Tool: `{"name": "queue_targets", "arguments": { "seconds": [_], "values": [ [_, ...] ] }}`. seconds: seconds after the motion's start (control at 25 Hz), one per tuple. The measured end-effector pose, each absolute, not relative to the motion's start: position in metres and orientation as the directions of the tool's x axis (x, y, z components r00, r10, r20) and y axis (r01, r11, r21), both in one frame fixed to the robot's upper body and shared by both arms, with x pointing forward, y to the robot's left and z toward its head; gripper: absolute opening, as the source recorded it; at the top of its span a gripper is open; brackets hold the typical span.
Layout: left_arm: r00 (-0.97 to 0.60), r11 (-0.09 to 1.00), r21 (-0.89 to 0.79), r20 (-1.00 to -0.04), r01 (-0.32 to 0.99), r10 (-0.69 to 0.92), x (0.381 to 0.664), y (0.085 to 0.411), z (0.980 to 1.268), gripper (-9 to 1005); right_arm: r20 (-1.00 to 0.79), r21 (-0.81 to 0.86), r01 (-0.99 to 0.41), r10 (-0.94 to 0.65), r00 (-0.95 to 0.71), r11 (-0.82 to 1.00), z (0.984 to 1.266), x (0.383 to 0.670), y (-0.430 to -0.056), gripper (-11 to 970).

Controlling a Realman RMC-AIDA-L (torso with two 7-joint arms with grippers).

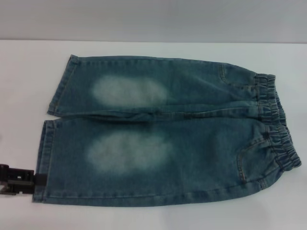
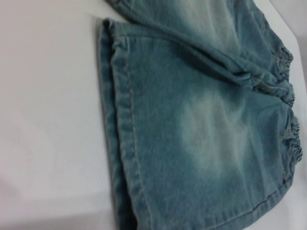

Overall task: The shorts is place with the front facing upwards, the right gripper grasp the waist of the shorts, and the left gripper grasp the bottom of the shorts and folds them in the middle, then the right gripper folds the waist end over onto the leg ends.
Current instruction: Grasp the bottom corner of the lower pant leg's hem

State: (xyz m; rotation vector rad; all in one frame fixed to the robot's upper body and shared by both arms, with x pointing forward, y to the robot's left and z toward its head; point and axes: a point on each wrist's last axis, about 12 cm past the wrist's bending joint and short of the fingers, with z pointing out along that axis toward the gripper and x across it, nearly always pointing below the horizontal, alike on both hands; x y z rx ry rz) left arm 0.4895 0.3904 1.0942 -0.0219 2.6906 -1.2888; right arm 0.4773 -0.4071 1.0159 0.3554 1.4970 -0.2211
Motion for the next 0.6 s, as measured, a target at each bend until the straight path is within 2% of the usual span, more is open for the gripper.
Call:
{"name": "queue_targets", "arguments": {
  "seconds": [0.6],
  "values": [
    [-0.989,0.641,-0.767,-0.116,0.029,-0.094,0.481,0.395,1.081,652,-0.997,0.06,0.343,0.042,0.06,0.938,1.016,0.479,-0.401,548]
  ]
}}
